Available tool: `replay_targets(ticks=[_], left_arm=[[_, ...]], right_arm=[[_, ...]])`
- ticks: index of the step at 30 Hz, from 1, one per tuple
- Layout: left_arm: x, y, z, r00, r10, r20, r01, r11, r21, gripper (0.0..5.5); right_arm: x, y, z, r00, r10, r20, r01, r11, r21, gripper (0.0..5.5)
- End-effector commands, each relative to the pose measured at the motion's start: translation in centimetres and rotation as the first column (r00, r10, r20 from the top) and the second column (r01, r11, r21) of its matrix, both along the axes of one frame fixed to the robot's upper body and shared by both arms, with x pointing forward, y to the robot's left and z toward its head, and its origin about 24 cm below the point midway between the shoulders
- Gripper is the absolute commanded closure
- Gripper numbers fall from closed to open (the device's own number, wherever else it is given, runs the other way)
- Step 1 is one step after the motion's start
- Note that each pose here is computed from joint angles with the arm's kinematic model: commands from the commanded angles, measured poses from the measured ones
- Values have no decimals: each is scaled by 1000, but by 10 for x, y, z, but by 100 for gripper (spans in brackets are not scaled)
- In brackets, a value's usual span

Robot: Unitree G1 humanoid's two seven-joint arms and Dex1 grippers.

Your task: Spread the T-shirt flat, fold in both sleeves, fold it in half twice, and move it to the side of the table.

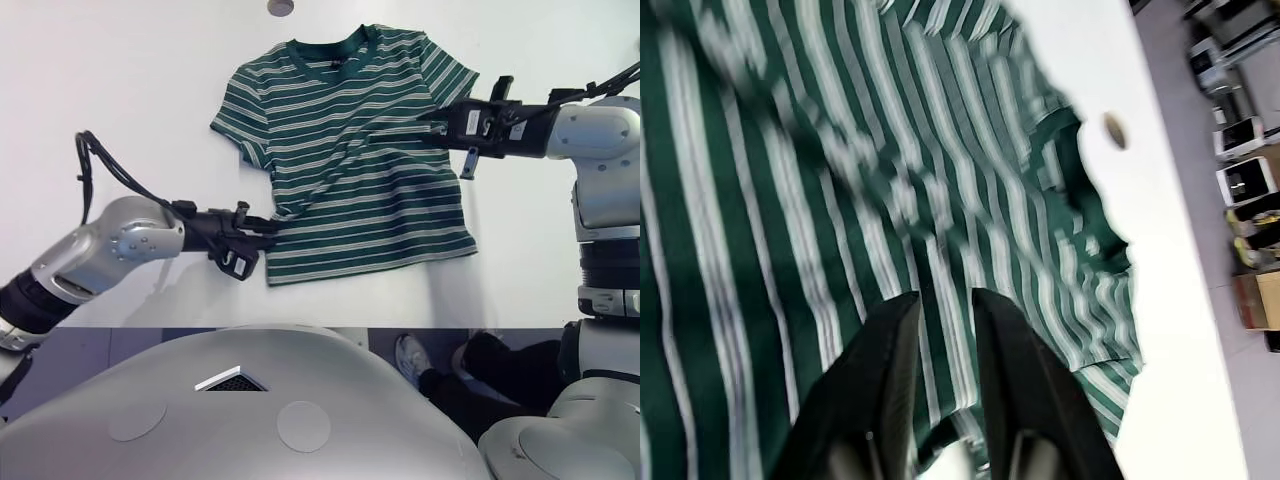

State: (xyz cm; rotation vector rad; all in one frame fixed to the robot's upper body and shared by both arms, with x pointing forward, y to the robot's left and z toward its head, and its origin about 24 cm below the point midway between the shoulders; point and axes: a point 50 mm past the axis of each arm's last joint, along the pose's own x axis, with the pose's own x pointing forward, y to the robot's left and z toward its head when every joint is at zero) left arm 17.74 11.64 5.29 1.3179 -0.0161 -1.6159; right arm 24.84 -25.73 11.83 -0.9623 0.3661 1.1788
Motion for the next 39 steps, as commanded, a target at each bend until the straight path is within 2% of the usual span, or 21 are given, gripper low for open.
replay_targets(ticks=[1, 4, 6, 8, 13, 18, 22, 24, 25, 26, 27, 29, 30, 31, 32, 33, 35, 37, 39], left_arm=[[-27, 68, -55, 973, 107, -202, -1, 886, 464, 432], [-52, 52, -58, 938, 97, -332, 32, 930, 365, 432], [-72, 40, -55, 898, 79, -433, 52, 958, 284, 432], [-74, 34, -50, 894, 71, -442, 49, 966, 255, 432], [-45, 28, -13, 934, 70, -350, 10, 975, 223, 432], [-3, 28, 41, 973, 110, -205, -71, 979, 190, 432], [7, 22, 68, 959, 144, -243, -126, 988, 86, 432], [25, 27, 77, 933, 248, -263, -254, 967, 10, 432], [47, 29, 83, 888, 383, -253, -420, 901, -108, 432], [74, 35, 86, 776, 563, -285, -627, 738, -251, 414], [89, 42, 79, 644, 686, -339, -764, 555, -328, 401], [93, 49, 51, 377, 797, -472, -909, 221, -352, 367], [89, 52, 38, 251, 814, -525, -938, 70, -339, 345], [85, 57, 27, 131, 816, -563, -945, -68, -319, 327], [80, 62, 18, 41, 811, -583, -938, -169, -301, 327], [74, 70, 11, -36, 808, -589, -920, -257, -297, 324], [62, 82, 6, -137, 798, -586, -877, -373, -304, 324], [52, 80, -2, -211, 717, -664, -847, -473, -242, 324], [59, 60, -10, -242, 563, -790, -838, -532, -123, 324]], right_arm=[[-39, -16, -8, 959, 48, -280, -76, 993, -90, 452], [-69, -48, -26, 894, -9, -447, -100, 970, -220, 452], [-77, -61, -33, 881, -34, -473, -112, 954, -277, 452], [-77, -61, -32, 879, -32, -476, -108, 958, -265, 452], [-67, -64, -16, 895, -52, -443, -75, 961, -265, 452], [-33, -60, 16, 957, -74, -280, -4, 963, -270, 452], [-21, -56, 29, 980, -78, -185, 26, 963, -266, 452], [-13, -49, 28, 991, -65, -117, 35, 970, -240, 452], [-5, -43, 28, 997, -63, -33, 55, 979, -197, 452], [6, -34, 28, 993, -88, 79, 97, 989, -114, 448], [17, -23, 27, 972, -139, 187, 141, 990, 2, 448], [28, -4, 20, 902, -315, 294, 238, 933, 270, 448], [33, 1, 16, 836, -454, 308, 307, 853, 423, 448], [39, 6, 10, 755, -596, 274, 374, 734, 566, 448], [44, 10, 4, 658, -723, 209, 432, 590, 682, 448], [50, 15, 1, 552, -825, 118, 469, 425, 775, 431], [61, 25, -3, 423, -906, -24, 489, 206, 847, 387], [70, 35, -6, 351, -930, -104, 488, 87, 869, 367], [79, 39, -10, 292, -937, -191, 495, -23, 869, 367]])
